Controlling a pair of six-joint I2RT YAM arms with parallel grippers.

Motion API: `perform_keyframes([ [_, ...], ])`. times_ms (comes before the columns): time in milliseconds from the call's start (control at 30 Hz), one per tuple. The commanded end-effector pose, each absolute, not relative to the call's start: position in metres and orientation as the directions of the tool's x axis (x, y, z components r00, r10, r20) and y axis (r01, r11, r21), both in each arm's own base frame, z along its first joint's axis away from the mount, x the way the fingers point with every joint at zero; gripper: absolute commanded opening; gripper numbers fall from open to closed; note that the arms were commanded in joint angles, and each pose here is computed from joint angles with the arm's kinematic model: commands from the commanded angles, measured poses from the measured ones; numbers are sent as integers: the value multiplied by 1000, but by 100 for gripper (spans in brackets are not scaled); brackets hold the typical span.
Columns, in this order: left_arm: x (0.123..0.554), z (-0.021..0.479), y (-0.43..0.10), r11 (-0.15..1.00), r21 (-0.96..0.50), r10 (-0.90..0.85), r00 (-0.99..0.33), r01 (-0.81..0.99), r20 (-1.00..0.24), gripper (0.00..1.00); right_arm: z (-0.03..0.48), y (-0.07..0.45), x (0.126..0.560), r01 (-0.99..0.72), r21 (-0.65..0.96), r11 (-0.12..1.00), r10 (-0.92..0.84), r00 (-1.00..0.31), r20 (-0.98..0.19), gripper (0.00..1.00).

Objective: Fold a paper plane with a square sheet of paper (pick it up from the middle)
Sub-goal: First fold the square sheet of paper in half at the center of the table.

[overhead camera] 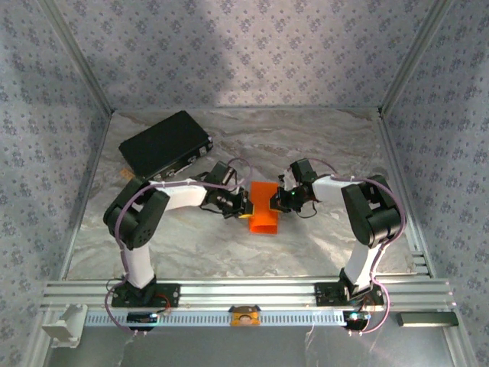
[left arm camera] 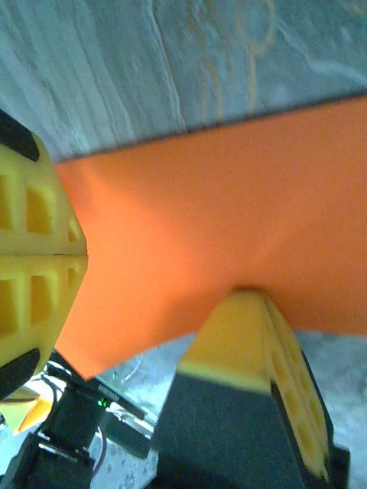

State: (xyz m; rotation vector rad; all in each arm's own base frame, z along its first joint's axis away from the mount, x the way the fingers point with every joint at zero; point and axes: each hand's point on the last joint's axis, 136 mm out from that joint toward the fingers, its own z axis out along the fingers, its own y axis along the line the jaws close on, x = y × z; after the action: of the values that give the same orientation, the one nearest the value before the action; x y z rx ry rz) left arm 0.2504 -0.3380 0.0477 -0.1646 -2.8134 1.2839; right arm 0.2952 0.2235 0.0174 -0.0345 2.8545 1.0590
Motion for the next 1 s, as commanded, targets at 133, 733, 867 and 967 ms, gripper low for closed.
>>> perform_keyframes([
  [133, 230, 30, -339, 632, -773, 159, -984, 43, 76, 0, -14, 202, 270, 21, 539, 842, 19, -1000, 10, 0],
  [733, 233, 51, -329, 672, -732, 150, -989, 115, -18, 0, -15, 201, 268, 24, 531, 847, 19, -1000, 14, 0],
  [867, 236, 67, -343, 621, -777, 142, -990, 104, -19, 0, -15, 201, 268, 23, 531, 847, 19, -1000, 13, 0],
  [967, 231, 61, -348, 616, -781, 164, -987, 101, 2, 0, -15, 201, 268, 24, 529, 848, 20, -1000, 14, 0],
])
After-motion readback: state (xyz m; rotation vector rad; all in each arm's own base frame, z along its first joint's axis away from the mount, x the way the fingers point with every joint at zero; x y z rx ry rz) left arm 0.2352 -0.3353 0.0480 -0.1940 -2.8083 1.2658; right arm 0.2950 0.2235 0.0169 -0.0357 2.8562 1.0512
